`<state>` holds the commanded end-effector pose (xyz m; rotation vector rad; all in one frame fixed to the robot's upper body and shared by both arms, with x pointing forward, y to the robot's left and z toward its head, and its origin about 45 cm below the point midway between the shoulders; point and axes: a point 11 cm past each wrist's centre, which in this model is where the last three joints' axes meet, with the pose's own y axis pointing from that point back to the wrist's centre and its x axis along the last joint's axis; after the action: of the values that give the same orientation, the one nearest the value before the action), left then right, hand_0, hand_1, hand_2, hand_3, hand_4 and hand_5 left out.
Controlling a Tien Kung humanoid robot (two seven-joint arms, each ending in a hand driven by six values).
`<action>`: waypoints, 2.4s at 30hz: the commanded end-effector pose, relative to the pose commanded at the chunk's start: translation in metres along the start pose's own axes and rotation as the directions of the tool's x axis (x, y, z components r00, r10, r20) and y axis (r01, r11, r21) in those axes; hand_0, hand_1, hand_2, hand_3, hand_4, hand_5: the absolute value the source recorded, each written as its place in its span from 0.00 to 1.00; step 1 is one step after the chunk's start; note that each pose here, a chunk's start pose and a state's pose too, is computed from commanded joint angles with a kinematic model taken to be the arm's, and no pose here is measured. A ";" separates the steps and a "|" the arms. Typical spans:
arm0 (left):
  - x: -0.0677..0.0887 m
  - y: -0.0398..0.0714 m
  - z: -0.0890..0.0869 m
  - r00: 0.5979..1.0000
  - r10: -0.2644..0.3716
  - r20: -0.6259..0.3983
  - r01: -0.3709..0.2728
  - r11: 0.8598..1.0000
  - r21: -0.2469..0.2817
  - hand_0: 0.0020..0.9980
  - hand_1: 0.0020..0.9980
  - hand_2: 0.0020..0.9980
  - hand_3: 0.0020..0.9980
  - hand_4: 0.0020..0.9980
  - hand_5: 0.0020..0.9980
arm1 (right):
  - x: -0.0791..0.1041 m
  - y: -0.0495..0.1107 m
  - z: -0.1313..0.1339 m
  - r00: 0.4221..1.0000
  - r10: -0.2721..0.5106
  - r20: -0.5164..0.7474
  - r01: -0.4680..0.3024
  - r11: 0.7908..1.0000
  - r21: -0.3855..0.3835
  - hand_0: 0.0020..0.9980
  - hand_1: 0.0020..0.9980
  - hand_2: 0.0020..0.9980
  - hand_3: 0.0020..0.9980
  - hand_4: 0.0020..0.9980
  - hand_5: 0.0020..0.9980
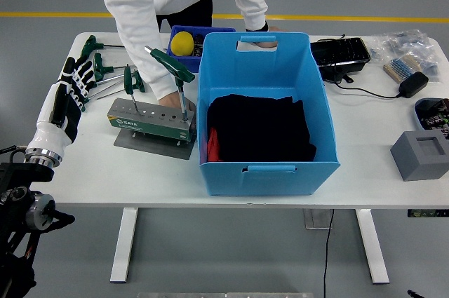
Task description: Lift tool from toolbox,place it in box,lift tool from toolbox,place it in box
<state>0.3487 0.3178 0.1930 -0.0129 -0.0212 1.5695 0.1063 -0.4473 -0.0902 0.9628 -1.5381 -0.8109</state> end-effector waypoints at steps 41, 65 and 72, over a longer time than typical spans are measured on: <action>-0.114 -0.099 0.079 -0.089 -0.052 0.995 0.638 0.764 0.097 0.83 0.75 0.72 0.73 1.00 0.58 | 0.005 0.000 -0.011 1.000 0.010 0.002 -0.010 1.000 0.014 0.62 0.60 0.67 0.57 0.83 0.69; -0.106 -0.129 0.058 -0.148 -0.101 0.984 0.598 0.783 0.170 0.48 0.32 0.32 0.40 1.00 0.59 | 0.004 0.001 -0.011 1.000 0.007 -0.011 -0.006 1.000 0.013 0.62 0.61 0.67 0.57 0.83 0.69; -0.103 -0.132 0.057 -0.164 -0.104 0.981 0.583 0.792 0.181 0.43 0.26 0.26 0.32 1.00 0.59 | 0.004 0.001 -0.012 1.000 0.006 -0.016 -0.005 1.000 0.013 0.62 0.61 0.67 0.57 0.83 0.69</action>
<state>0.4798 0.2143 0.2521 0.8772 -1.4436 0.5707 0.1174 -0.4504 -0.0860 0.9722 -1.5332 -0.7881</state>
